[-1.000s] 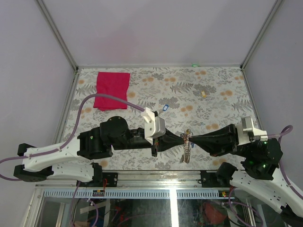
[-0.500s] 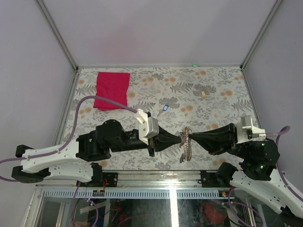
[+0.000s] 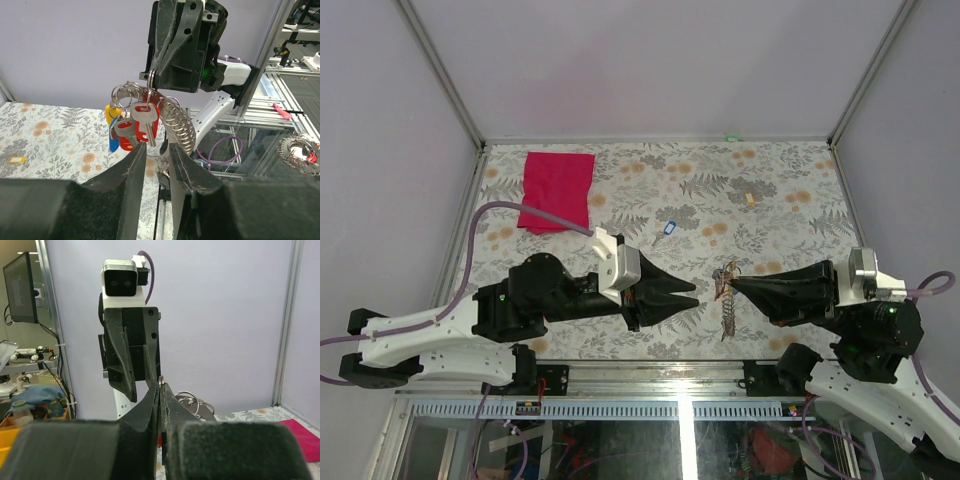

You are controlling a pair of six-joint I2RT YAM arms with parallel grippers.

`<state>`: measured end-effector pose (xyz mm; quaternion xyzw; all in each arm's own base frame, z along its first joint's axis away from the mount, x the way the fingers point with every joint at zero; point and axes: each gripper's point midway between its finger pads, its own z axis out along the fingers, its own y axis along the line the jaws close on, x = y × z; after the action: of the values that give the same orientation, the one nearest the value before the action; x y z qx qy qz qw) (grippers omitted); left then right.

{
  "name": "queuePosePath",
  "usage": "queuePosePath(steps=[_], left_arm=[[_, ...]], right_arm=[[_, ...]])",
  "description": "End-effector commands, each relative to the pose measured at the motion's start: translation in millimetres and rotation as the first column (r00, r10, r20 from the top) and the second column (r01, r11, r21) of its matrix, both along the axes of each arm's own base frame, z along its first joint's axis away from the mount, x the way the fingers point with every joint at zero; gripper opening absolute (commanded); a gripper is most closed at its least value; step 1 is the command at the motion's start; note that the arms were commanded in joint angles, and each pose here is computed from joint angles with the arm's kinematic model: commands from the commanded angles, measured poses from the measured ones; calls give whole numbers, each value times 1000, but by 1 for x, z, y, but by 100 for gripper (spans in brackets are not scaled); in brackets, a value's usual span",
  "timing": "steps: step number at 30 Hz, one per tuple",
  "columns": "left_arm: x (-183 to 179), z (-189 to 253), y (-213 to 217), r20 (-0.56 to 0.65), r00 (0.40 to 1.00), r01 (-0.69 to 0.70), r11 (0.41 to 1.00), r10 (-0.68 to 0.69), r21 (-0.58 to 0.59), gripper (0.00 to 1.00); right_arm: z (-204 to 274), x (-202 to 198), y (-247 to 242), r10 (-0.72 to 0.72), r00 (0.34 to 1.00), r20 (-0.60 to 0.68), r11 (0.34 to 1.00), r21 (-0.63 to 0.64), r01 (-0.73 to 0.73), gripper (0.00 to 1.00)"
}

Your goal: Put the keys on the keyring

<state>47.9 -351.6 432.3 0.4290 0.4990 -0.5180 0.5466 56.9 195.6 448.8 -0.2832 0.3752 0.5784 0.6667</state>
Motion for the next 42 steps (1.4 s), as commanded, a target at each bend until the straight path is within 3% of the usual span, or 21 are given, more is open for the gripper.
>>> queuePosePath(steps=[1, 10, 25, 28, 33, 42], left_arm=[[-2, 38, 6, 23, 1000, 2, 992, 1, -129, 27], [-8, 39, -9, 29, 998, 54, 990, -50, -129, 32], [1, 42, -12, 23, 1000, 7, 987, -3, -161, 34], [1, 39, -15, 24, 1000, 7, 988, -4, -153, 32], [0, 37, -18, 27, 1000, 17, 989, -13, -144, 18], [-2, 31, -23, 25, 999, 32, 993, -29, -118, 17]], right_arm=[[29, -16, -8, 24, 994, 104, 999, 31, -28, 0], [26, -21, -2, 64, 991, 121, 998, -15, -62, 0], [15, -26, 8, 120, 984, 128, 990, -92, -109, 0], [14, -26, 9, 124, 984, 127, 989, -97, -112, 0], [14, -26, 9, 121, 984, 128, 989, -98, -108, 0], [14, -26, 8, 121, 985, 127, 989, -95, -109, 0]])
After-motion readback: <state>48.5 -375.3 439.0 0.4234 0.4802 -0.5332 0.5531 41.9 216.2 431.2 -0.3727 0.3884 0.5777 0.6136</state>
